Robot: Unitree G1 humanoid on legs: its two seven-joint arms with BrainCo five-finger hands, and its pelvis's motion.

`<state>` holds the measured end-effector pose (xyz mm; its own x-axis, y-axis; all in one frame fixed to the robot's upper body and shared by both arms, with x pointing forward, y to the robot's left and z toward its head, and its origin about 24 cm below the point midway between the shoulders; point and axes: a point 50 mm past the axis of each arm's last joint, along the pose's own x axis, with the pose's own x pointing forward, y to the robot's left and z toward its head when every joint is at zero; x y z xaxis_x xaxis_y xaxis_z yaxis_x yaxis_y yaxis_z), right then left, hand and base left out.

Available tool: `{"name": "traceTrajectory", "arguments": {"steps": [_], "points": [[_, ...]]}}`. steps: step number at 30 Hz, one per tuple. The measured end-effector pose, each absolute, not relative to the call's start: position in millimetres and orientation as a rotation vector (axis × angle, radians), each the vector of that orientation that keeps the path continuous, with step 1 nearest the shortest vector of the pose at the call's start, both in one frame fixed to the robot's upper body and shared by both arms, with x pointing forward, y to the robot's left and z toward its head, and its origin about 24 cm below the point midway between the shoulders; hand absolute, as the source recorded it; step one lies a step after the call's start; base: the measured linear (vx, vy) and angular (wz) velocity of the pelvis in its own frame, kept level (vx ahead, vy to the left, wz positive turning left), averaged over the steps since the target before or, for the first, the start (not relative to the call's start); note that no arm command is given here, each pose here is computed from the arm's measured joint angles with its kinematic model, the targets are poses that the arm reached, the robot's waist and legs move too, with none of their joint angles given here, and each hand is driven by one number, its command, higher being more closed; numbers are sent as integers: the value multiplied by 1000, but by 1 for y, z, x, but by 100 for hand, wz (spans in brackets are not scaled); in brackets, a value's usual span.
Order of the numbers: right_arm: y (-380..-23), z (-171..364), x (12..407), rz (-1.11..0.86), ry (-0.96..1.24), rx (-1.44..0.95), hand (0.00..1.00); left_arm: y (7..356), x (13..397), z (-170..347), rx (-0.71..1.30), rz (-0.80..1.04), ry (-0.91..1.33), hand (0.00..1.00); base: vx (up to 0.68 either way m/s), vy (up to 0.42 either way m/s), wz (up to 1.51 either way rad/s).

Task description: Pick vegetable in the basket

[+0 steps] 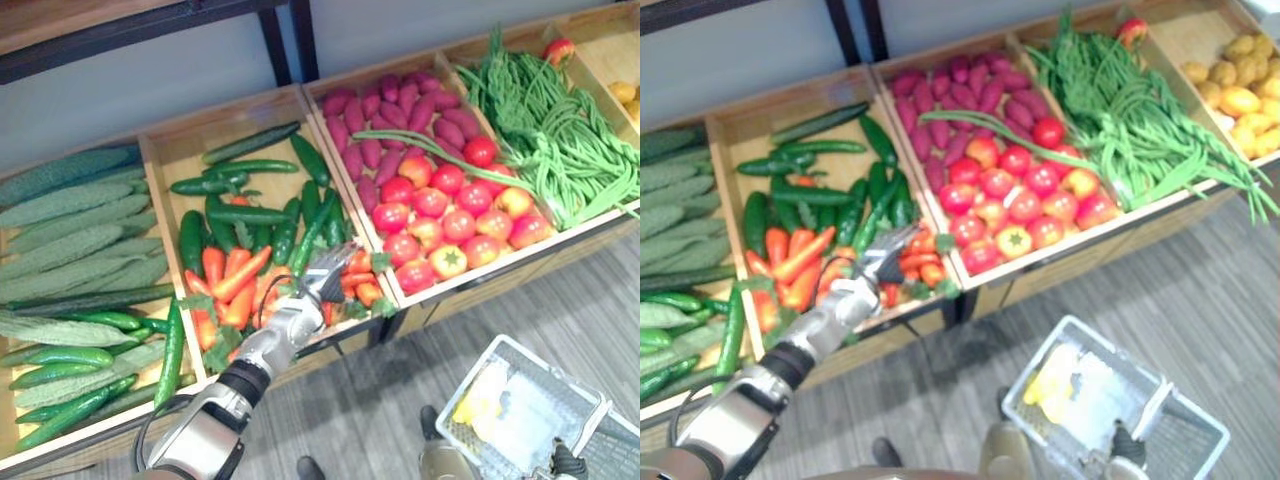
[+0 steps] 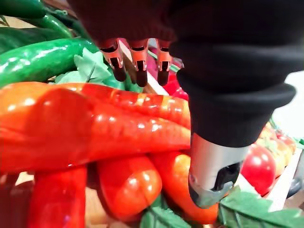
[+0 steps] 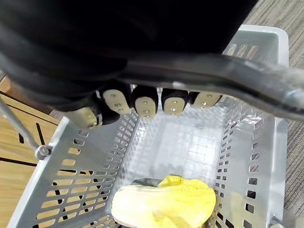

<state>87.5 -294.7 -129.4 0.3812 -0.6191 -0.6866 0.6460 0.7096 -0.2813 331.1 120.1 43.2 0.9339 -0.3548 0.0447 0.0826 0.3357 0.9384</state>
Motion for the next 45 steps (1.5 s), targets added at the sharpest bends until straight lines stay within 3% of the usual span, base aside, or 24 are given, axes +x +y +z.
{"name": "traceTrajectory", "arguments": {"steps": [26,41,42,45], "points": [[-299,-128,87,-813,860,21,100,163,333,26,1274,-213,-93,0,-1,-15,2],[-300,-123,101,-805,821,22,100,141,348,48,1211,-136,-165,0,-5,-18,-6],[-301,-122,102,-806,814,21,100,141,349,49,1209,-130,-166,100,-18,-21,-7],[-301,-122,102,-809,813,19,100,137,351,53,1201,-123,-184,100,-5,-7,-1]]}}
